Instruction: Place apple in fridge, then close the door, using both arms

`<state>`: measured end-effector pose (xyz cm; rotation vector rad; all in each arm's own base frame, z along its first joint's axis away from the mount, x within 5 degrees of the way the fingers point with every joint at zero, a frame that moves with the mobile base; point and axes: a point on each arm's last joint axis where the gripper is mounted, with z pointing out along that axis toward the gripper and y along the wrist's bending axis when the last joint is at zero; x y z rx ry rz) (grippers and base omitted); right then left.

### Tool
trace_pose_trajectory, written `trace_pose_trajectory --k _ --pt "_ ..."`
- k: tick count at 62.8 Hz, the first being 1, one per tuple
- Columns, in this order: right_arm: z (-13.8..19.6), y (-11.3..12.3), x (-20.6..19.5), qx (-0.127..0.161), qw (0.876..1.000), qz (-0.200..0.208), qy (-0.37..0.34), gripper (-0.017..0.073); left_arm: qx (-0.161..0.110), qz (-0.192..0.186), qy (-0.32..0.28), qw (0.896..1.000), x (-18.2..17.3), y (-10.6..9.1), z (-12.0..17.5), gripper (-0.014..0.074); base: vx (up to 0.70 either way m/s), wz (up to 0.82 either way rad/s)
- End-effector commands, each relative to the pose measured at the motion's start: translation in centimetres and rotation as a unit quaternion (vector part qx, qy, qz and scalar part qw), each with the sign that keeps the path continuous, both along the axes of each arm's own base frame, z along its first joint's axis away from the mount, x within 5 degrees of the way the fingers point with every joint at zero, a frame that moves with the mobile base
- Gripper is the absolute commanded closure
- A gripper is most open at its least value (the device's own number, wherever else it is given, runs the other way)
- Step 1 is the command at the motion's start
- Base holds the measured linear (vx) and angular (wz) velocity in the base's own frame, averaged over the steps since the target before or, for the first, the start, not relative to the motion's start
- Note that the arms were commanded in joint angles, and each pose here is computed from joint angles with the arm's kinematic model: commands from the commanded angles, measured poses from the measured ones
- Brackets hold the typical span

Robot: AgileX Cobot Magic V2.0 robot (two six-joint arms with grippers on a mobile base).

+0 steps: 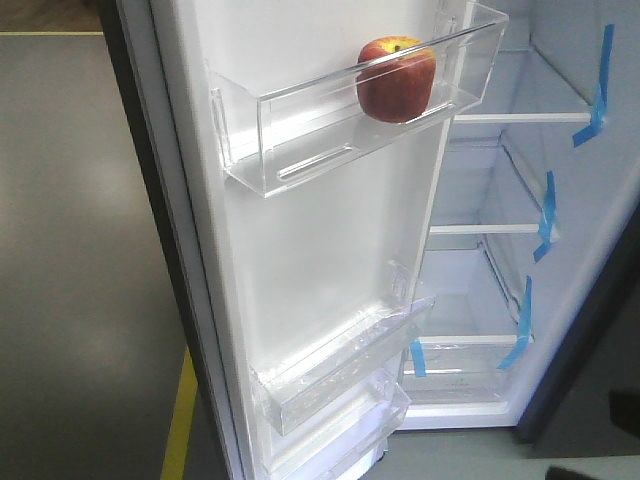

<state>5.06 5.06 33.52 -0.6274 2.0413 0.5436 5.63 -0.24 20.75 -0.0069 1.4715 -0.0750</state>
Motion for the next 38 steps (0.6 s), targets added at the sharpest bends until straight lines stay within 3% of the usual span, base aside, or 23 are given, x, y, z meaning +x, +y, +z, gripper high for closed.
trace_pose_trajectory --k 1,38 --pt "0.0 -0.3 -0.9 0.023 1.0 0.001 -0.019 -0.0003 -0.008 -0.001 -0.034 0.999 -0.1 0.0 0.1 0.06 0.0 0.0" --pt "-1.7 -0.9 -2.8 0.029 0.999 0.013 -0.014 -0.0003 -0.008 -0.001 -0.035 0.999 -0.1 0.0 0.1 0.06 0.0 0.0"
